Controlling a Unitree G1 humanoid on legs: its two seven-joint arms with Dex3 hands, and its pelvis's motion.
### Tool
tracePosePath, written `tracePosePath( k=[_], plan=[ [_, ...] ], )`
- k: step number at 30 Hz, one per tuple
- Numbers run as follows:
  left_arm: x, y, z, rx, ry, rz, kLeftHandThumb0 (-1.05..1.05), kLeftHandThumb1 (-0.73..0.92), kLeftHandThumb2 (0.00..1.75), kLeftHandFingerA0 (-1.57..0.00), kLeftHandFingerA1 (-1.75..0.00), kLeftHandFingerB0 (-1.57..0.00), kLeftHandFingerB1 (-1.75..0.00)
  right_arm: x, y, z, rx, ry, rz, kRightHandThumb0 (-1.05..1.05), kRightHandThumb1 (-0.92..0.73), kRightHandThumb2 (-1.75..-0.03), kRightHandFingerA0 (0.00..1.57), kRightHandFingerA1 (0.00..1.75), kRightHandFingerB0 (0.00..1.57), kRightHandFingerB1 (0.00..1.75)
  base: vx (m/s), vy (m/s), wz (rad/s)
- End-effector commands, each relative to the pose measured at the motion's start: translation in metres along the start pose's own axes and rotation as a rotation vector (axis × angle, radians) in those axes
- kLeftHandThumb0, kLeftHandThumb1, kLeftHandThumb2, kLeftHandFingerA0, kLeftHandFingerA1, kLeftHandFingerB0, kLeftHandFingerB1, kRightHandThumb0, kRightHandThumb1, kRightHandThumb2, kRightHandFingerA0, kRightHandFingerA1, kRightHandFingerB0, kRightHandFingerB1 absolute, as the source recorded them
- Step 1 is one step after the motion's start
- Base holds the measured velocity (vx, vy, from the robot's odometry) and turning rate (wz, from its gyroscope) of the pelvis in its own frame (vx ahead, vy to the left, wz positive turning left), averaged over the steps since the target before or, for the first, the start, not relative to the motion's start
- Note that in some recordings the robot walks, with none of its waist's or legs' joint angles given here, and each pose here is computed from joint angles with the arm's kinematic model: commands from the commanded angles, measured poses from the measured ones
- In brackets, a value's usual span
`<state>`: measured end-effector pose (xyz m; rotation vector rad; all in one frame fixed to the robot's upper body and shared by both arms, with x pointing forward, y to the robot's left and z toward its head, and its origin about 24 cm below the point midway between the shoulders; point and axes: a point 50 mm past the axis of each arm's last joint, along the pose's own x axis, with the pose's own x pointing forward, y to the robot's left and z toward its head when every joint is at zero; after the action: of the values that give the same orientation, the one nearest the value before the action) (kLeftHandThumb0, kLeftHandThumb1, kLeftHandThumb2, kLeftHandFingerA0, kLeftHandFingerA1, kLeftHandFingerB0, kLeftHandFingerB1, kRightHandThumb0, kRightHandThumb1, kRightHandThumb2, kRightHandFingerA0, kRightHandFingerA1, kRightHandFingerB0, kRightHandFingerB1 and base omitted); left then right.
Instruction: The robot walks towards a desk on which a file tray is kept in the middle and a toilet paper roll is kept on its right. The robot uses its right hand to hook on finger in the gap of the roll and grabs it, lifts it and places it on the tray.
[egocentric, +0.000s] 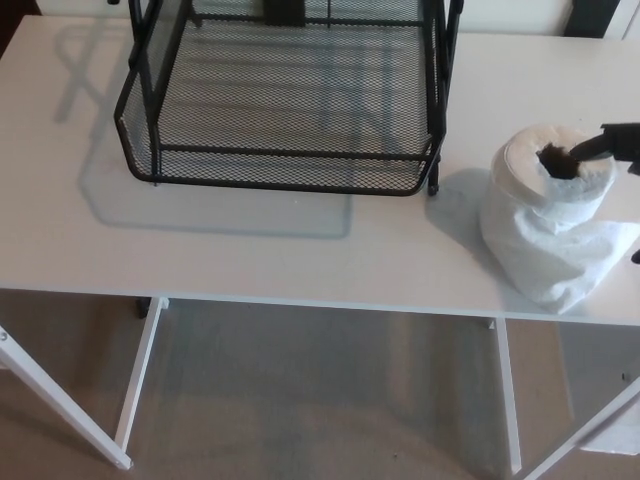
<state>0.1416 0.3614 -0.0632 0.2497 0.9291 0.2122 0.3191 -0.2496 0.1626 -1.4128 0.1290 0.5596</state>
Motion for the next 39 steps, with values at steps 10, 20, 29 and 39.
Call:
tracePosePath(
  k=[10, 20, 29, 39],
  plan=[
    [-0.001, 0.005, 0.004, -0.031, -0.005, 0.007, -0.34, 0.66, 1.18, 0.00, -0.51, 0.00, -0.50, 0.012, 0.018, 0.009, -0.068, 0.002, 0.078, -0.59, -0.46, -0.78, 0.25, 0.50, 0.07, 0.40, 0.00, 0.000, 0.00],
    [0.000, 0.004, 0.003, -0.038, -0.001, -0.007, -0.63, 0.92, 0.77, -0.08, -0.41, -0.09, -0.37, 0.019, 0.015, 0.017, -0.072, -0.021, 0.070, -0.58, -0.45, -0.79, 0.21, 0.52, 0.05, 0.38, 0.00, 0.000, 0.00],
    [-0.002, 0.004, -0.006, 0.014, 0.019, 0.009, -0.33, 0.66, 1.18, 0.00, -0.51, 0.00, -0.49, 0.020, 0.024, 0.010, -0.131, 0.040, 0.089, -0.63, -0.48, -0.82, 0.36, 0.60, 0.07, 0.36, 0.00, 0.000, 0.00],
    [-0.008, 0.005, -0.018, -0.073, 0.028, -0.005, -0.33, 0.66, 1.17, 0.00, -0.51, 0.00, -0.50, 0.020, 0.033, 0.008, -0.091, 0.041, 0.035, -0.61, -0.49, -0.83, 0.38, 0.58, 0.06, 0.34, 0.00, 0.000, 0.00]
  ],
)
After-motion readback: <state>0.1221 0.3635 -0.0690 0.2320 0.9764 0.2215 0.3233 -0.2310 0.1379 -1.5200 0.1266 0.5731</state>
